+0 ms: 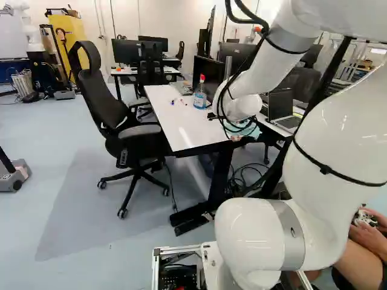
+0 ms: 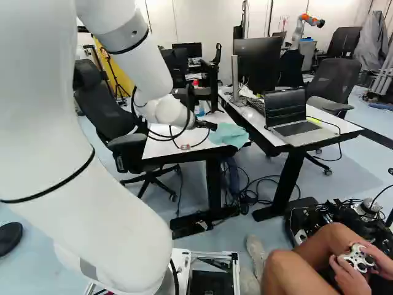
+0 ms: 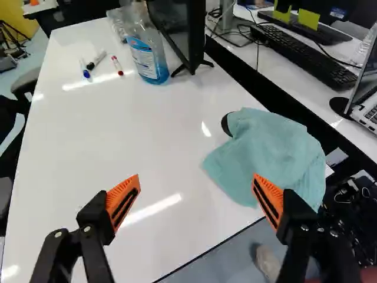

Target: Clean the table with the green towel

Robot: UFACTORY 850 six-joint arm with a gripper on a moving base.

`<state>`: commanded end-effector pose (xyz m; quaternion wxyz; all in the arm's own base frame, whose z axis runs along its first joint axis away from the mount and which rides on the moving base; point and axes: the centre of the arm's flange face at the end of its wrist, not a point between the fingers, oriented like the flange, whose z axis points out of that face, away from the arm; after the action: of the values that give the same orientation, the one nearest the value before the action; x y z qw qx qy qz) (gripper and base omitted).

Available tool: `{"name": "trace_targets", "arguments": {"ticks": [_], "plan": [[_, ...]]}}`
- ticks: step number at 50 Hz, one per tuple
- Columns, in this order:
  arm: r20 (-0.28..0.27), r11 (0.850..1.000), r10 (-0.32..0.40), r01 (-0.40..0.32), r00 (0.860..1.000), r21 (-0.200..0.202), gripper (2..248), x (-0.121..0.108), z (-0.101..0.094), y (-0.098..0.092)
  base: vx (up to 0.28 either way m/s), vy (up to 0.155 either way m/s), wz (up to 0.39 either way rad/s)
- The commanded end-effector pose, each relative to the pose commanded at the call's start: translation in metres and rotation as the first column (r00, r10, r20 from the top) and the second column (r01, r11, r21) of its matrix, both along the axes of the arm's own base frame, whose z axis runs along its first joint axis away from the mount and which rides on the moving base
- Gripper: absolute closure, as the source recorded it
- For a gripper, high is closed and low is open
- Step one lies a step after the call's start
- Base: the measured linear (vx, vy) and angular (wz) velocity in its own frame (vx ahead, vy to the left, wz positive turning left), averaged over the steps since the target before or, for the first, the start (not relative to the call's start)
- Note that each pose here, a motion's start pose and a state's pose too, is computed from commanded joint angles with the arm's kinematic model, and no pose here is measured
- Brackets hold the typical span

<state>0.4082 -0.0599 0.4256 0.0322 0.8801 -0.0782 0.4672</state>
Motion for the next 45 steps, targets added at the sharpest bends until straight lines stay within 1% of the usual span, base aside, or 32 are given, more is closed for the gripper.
{"name": "trace_targets", "arguments": {"ticks": [18, 28, 45], "plan": [[0.091, 0.998, 0.059, -0.057, 0.994, -0.023, 3, -0.046, -0.021, 0.025, 0.000, 0.000, 0.000], [0.134, 0.996, 0.087, -0.083, 0.987, -0.033, 3, -0.069, -0.031, 0.036, 0.000, 0.000, 0.000], [0.190, 0.992, 0.125, -0.118, 0.974, -0.045, 3, -0.100, -0.044, 0.048, 0.000, 0.000, 0.000]]}}
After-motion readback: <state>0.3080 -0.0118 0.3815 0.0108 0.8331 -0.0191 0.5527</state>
